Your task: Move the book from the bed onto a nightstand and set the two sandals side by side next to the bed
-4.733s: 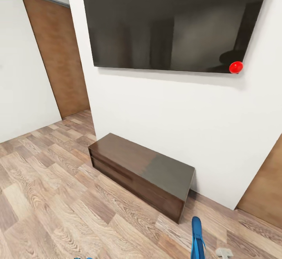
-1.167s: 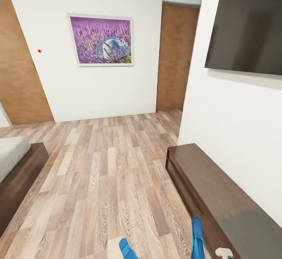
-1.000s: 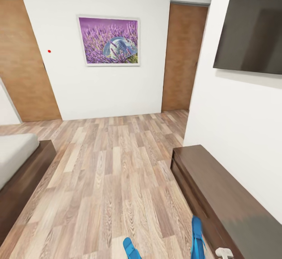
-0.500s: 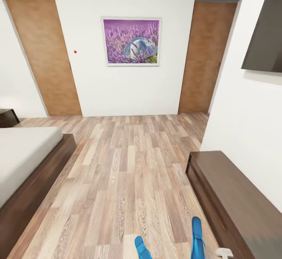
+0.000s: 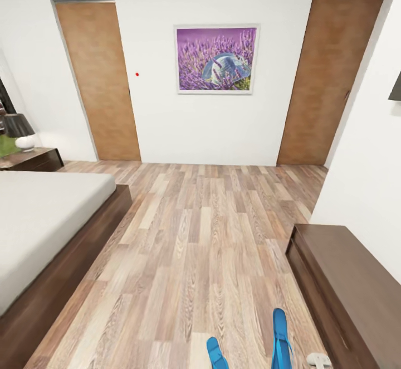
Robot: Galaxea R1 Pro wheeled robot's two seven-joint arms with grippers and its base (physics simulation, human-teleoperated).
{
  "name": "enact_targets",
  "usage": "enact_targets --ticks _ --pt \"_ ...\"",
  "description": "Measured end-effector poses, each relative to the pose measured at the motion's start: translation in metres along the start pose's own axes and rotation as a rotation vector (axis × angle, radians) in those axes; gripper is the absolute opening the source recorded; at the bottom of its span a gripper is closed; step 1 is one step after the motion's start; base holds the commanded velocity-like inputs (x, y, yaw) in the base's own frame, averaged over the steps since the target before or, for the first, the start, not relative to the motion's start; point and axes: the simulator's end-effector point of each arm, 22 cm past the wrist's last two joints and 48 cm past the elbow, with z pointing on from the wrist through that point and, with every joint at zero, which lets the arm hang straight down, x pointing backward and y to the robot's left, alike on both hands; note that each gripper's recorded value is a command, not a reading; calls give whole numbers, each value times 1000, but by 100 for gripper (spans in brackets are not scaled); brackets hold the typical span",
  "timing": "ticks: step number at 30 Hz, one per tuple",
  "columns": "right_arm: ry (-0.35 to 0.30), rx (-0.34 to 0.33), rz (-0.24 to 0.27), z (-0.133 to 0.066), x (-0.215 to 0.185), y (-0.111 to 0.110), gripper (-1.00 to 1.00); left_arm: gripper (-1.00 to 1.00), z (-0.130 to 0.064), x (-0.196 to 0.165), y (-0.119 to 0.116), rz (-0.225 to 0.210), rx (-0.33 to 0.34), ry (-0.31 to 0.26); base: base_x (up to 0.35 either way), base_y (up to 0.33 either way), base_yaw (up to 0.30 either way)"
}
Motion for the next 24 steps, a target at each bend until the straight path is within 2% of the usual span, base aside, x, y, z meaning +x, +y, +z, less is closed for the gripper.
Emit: enact_targets --ticks 11,17,24 --pt "0 0 0 0 0 0 -100 100 0 0 0 1 1 0 0 0 38" --pt "0 0 0 0 0 0 -100 100 0 0 0 1 0 0 0 0 198" --pt "-2 0 2 0 0 0 -100 100 0 0 0 1 1 0 0 0 41"
